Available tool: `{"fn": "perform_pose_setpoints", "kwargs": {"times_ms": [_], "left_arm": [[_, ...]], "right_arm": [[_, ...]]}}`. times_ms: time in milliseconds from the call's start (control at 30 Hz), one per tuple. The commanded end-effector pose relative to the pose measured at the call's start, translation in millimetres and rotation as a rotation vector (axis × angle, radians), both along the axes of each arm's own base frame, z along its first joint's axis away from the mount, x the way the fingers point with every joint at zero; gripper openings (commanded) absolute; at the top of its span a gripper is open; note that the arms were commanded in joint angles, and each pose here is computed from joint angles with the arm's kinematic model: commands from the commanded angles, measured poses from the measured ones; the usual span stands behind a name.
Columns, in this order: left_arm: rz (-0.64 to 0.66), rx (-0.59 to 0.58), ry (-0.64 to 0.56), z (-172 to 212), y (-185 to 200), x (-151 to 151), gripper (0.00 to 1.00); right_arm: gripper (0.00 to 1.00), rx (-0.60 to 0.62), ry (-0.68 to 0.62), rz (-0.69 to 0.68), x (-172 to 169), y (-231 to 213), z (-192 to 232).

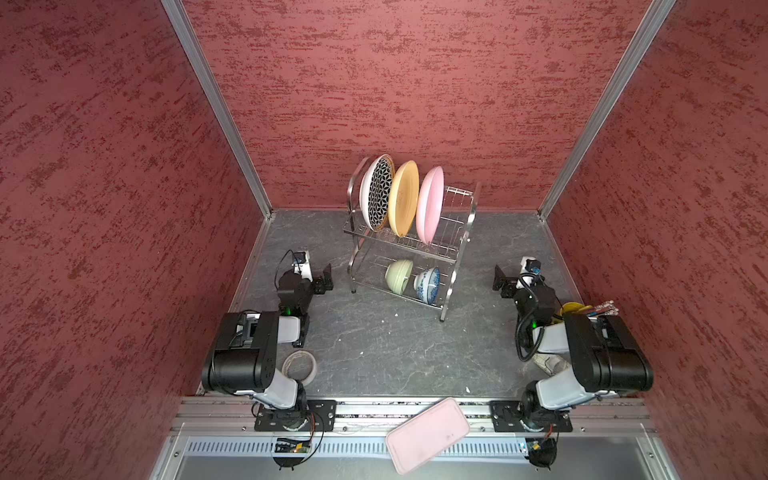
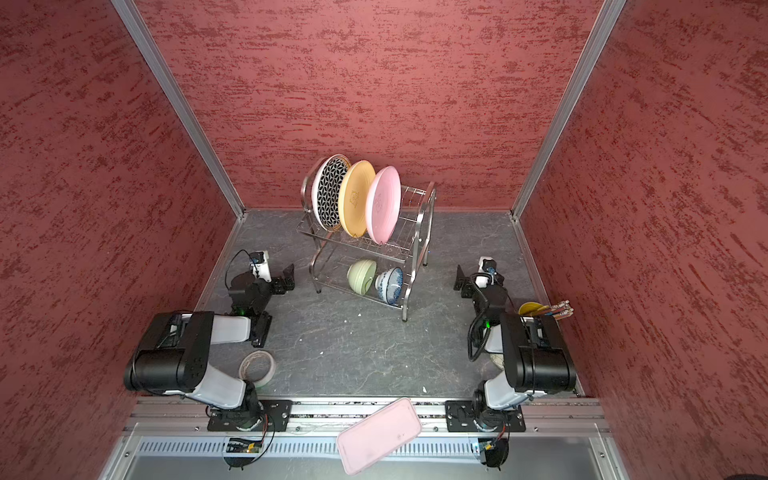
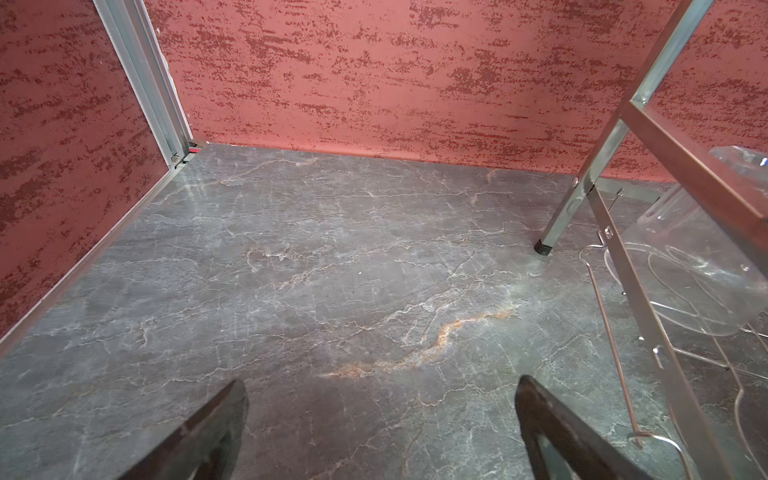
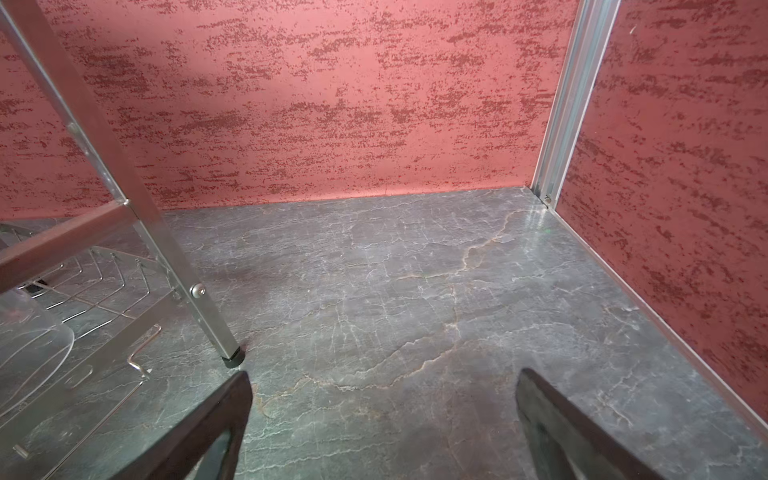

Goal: Unload the mixed dishes from the dish rack

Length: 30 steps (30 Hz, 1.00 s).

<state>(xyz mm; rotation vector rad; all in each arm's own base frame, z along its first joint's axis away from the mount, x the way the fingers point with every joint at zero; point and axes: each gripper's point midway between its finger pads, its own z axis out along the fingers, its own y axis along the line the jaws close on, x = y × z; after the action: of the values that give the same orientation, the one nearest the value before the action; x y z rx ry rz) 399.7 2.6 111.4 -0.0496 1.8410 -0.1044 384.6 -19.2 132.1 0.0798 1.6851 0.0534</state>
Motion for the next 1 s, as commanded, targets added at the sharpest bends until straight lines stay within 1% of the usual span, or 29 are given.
{"fn": "perform_pose_setpoints", "kwargs": {"times_ms": [0, 200, 267, 333, 900, 967], "left_arm": [[-0.005, -0.001, -0.008, 3, 0, 2, 0.99], [-0.008, -0.005, -0.005, 3, 0, 2, 0.99], [-0.009, -0.004, -0.006, 3, -1, 2, 1.00], [-0.009, -0.005, -0.006, 3, -1, 2, 1.00], [-0.008, -0.005, -0.005, 2, 0, 2, 0.99], [-0.014, -0.001, -0.013, 4, -1, 2, 0.99]], "right_arm": [[0.99, -0.011, -0.010, 0.015, 3, 3, 3], [0.99, -0.005, -0.006, 0.004, 3, 1, 3], [0.99, 0.008, 0.001, -0.050, 5, -8, 2], [0.99, 0.009, -0.004, -0.059, 3, -10, 3], [0.99, 0.009, -0.002, -0.063, 4, -10, 2], [0.99, 0.018, -0.019, -0.107, 0, -18, 6]]}}
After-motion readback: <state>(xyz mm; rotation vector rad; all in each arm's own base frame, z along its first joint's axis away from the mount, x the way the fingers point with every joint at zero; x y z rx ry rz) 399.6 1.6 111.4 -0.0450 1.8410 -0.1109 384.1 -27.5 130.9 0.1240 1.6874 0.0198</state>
